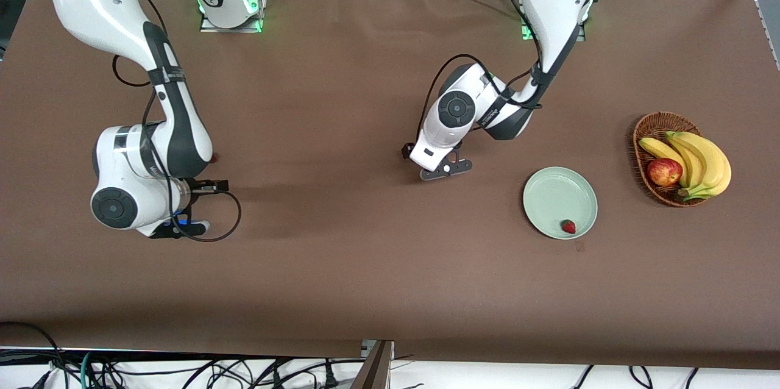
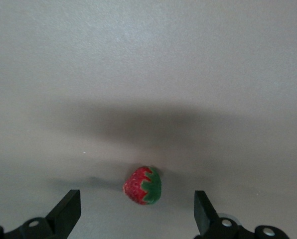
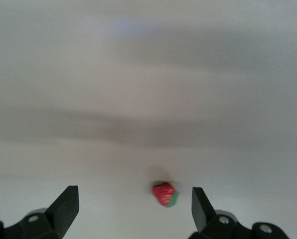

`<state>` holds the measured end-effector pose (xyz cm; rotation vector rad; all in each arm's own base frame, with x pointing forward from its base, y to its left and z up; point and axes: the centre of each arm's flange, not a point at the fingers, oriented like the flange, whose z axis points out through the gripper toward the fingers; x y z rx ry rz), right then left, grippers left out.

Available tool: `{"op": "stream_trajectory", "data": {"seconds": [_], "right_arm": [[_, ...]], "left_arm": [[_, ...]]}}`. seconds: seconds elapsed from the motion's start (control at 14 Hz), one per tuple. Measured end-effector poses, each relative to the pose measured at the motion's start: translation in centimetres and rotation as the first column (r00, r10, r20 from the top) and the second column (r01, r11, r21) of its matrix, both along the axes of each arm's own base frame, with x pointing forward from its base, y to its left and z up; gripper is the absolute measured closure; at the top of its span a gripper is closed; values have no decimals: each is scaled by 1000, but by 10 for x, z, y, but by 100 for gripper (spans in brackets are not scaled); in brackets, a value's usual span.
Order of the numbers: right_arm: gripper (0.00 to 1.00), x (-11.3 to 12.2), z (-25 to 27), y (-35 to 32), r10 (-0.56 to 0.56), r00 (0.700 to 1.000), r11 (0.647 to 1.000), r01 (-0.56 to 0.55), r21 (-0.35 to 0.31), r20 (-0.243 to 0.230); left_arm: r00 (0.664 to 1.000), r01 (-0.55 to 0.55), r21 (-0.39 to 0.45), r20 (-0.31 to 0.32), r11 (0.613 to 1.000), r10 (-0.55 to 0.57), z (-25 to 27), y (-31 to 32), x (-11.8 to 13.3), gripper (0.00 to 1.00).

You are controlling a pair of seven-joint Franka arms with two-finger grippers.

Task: Collect all strawberries into plate
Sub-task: 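Grasp the second strawberry with the left gripper while the right gripper reaches, then place the strawberry on the plate with the left gripper while the right gripper grasps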

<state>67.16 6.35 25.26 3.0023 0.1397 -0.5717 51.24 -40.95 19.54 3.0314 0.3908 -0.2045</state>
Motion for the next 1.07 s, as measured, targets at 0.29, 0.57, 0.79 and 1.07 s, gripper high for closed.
{"op": "stream_trajectory", "data": {"seconds": [0.29, 0.57, 0.79, 1.07], "right_arm": [[0, -20, -30, -17, 18, 999, 1000, -18, 7, 39], [0, -54, -50, -23, 19, 996, 1000, -20, 18, 82], [0, -81, -64, -27, 18, 994, 999, -21, 25, 112], [0, -105, -70, -30, 15, 995, 999, -18, 29, 102]], "left_arm": [[1000, -1, -4, 8, 1000, 1, -8, 0, 1, 10], [1000, 8, -9, 13, 1000, -8, -10, -6, -3, 32], [1000, 8, -7, 12, 1000, -8, -11, -5, -3, 65], [1000, 6, -7, 14, 1000, -5, -10, -4, -2, 68]]}}
